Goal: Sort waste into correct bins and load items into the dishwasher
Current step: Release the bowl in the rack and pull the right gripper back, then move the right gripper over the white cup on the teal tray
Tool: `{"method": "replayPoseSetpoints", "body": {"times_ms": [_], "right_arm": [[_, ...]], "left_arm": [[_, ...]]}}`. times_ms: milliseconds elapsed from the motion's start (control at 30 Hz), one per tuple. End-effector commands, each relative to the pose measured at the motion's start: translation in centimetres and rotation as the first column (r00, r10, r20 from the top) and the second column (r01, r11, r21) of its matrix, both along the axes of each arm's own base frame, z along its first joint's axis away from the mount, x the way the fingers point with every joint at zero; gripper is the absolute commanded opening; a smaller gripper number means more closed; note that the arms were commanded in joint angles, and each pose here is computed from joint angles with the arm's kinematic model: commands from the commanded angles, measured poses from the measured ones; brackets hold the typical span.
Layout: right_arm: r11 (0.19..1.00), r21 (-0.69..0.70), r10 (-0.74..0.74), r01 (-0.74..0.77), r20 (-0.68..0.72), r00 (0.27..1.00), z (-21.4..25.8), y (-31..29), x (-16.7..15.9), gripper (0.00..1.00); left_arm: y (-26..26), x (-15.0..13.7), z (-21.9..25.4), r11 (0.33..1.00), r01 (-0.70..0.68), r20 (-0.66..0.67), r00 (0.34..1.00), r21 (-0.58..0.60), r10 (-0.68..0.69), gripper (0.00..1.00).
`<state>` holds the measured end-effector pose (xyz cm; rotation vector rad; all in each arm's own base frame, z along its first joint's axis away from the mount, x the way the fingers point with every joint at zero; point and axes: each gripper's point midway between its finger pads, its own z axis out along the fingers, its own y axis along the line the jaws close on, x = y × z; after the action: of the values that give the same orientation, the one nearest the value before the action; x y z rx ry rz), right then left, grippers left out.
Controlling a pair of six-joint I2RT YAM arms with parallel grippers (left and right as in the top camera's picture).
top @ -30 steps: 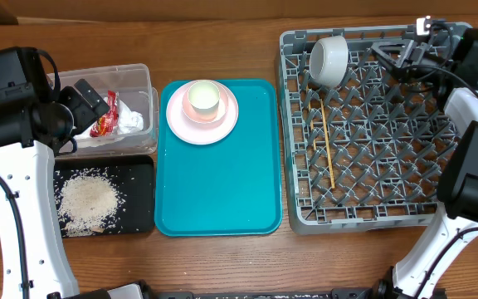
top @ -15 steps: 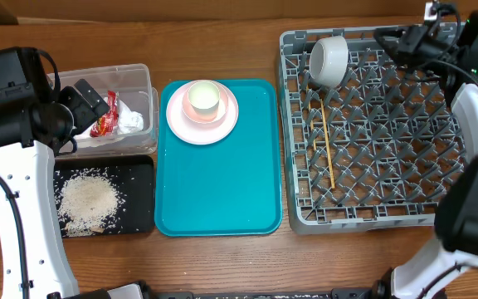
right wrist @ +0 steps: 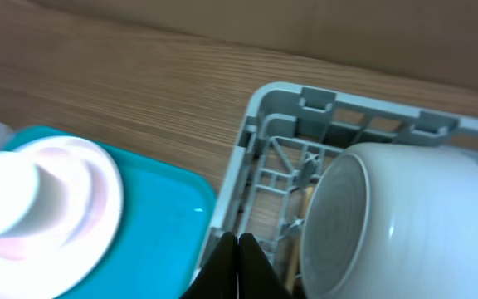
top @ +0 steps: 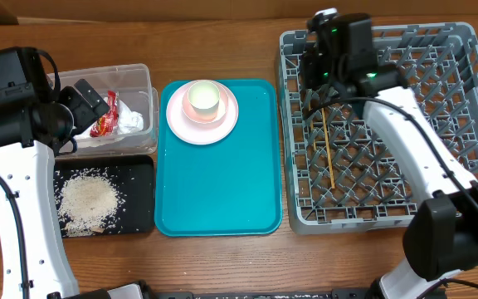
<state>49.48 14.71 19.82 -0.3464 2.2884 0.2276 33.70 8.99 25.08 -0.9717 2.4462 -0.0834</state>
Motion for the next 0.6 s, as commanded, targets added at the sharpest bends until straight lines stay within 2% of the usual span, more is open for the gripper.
{"method": "replayPoseSetpoints", "body": {"times_ms": [0, 233, 400, 567], "right_arm": [[0.983, -0.156, -0.087, 0.092, 0.040, 0.995, -1.0, -2.8, 1.3, 0.04], [0.975, -0.179, -0.134, 0.131, -0.005, 0.991, -3.2, -5.0, 1.9, 0.04], [0.927, -0.243, -0.288, 0.286, 0.030, 0.957, -3.0, -9.3, 2.4, 0.04], [0.913, -0.262, -0.318, 0.311, 0.018, 0.948, -3.3, -10.7, 2.2, 0.04]], "left_arm": [[0.0, 0.0, 1.1, 1.000, 0.007, 0.028, 1.000, 0.023, -0.007, 1.00], [0.0, 0.0, 1.1, 1.000, 0.007, 0.028, 1.000, 0.023, -0.007, 1.00], [0.0, 0.0, 1.1, 1.000, 0.007, 0.028, 1.000, 0.023, -0.008, 1.00], [0.0, 0.0, 1.1, 1.000, 0.007, 0.028, 1.000, 0.023, -0.008, 1.00]]}}
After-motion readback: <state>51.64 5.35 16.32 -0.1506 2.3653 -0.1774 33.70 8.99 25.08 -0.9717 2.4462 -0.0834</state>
